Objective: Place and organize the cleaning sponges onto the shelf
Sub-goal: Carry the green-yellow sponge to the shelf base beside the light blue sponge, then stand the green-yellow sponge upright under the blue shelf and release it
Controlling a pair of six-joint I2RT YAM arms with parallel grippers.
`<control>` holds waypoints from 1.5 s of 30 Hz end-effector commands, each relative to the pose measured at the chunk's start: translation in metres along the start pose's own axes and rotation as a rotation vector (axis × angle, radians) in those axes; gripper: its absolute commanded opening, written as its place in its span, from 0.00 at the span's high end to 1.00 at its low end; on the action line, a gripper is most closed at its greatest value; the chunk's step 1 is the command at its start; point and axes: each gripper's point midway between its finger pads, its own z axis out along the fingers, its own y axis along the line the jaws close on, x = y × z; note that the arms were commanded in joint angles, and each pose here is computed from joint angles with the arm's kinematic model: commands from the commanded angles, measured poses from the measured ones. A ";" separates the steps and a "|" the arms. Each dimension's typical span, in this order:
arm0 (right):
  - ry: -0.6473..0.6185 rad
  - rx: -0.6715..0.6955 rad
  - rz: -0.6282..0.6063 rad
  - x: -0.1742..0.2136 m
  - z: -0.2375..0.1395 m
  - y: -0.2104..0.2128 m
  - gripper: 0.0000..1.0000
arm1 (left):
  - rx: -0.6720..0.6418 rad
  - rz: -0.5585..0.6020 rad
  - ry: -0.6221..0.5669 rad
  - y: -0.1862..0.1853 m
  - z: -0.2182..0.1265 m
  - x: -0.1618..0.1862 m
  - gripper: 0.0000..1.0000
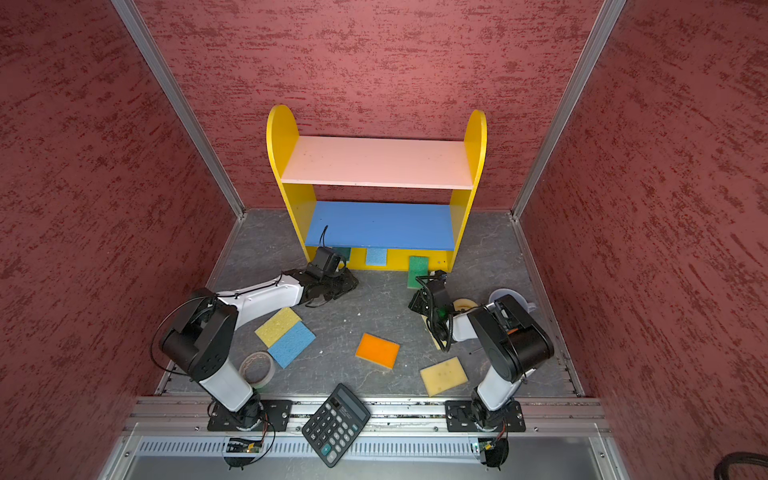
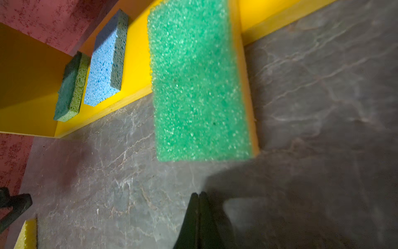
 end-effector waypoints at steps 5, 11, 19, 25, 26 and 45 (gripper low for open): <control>-0.028 0.058 -0.012 -0.017 0.021 -0.013 0.99 | 0.009 -0.006 -0.015 0.004 -0.001 -0.005 0.57; -0.041 0.078 -0.039 -0.029 0.028 -0.017 0.98 | 0.003 -0.011 -0.007 0.007 0.002 -0.005 0.57; -0.064 0.117 -0.056 -0.039 0.015 -0.026 0.98 | 0.012 -0.016 -0.005 0.004 0.005 -0.006 0.57; -0.082 0.087 -0.050 -0.048 0.003 -0.020 0.97 | 0.012 -0.021 -0.003 0.005 0.007 -0.005 0.57; -0.083 0.080 -0.047 -0.049 0.003 -0.019 0.97 | 0.016 -0.022 0.000 0.004 0.007 -0.005 0.57; -0.026 -0.038 -0.020 -0.068 0.040 0.008 0.95 | 0.012 -0.018 -0.012 0.004 0.000 -0.008 0.57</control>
